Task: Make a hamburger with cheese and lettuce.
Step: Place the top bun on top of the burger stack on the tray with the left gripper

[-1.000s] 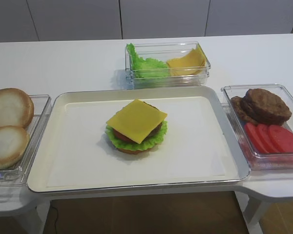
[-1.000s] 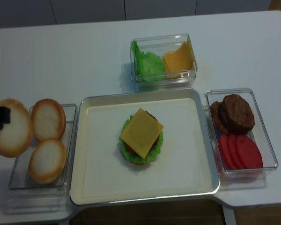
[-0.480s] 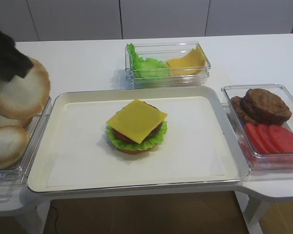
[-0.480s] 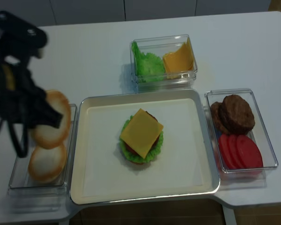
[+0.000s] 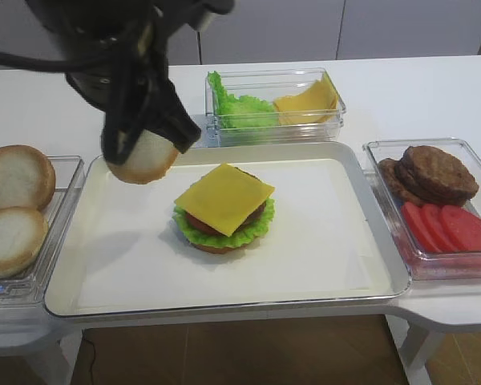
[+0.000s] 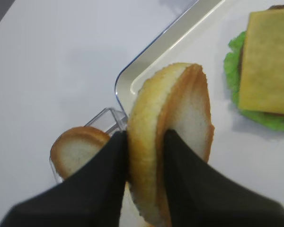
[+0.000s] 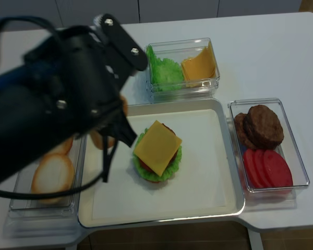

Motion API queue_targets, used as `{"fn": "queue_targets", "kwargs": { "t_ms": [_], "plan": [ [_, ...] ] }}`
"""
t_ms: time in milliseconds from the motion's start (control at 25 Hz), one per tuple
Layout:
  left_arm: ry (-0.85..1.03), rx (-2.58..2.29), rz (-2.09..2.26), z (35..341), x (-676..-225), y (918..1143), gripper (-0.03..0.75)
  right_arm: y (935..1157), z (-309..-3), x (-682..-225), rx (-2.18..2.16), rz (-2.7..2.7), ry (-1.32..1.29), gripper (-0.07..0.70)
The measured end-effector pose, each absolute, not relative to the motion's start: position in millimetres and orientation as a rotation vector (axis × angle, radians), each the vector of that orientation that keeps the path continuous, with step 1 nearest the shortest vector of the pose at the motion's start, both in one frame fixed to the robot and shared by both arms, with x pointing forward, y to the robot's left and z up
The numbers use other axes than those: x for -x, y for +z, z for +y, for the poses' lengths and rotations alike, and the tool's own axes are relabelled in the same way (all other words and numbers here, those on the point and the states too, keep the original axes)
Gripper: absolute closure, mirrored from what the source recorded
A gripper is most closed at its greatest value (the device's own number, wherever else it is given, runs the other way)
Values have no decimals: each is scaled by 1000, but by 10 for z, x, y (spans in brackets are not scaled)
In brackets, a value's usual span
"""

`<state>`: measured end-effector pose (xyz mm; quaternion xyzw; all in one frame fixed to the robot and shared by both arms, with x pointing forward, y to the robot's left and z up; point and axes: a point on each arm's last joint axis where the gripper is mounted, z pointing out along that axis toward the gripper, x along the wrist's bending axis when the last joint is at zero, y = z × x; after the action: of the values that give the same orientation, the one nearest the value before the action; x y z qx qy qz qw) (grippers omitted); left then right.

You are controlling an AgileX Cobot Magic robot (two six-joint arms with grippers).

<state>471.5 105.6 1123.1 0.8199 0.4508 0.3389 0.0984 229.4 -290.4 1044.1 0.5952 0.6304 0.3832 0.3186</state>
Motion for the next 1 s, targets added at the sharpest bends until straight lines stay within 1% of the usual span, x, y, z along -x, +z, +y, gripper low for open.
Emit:
{"fn": "queue_targets", "kwargs": {
  "t_ms": [240, 480, 720, 1000],
  "plan": [
    [1107, -2490, 1198, 643, -4813, 11069, 539, 10441, -2904, -2294, -1565, 1658, 1008, 123],
    [1192, -2508, 1132, 409, -4853, 10898, 540, 10441, -2904, -2294, -1565, 1658, 1008, 123],
    [1260, -2516, 1045, 260, -4805, 10830, 541, 10441, -2904, -2294, -1565, 1658, 1008, 123],
    [1337, -2507, 1010, 216, -4848, 10781, 541, 10441, -2904, -2294, -1565, 1658, 1008, 123]
  ]
}}
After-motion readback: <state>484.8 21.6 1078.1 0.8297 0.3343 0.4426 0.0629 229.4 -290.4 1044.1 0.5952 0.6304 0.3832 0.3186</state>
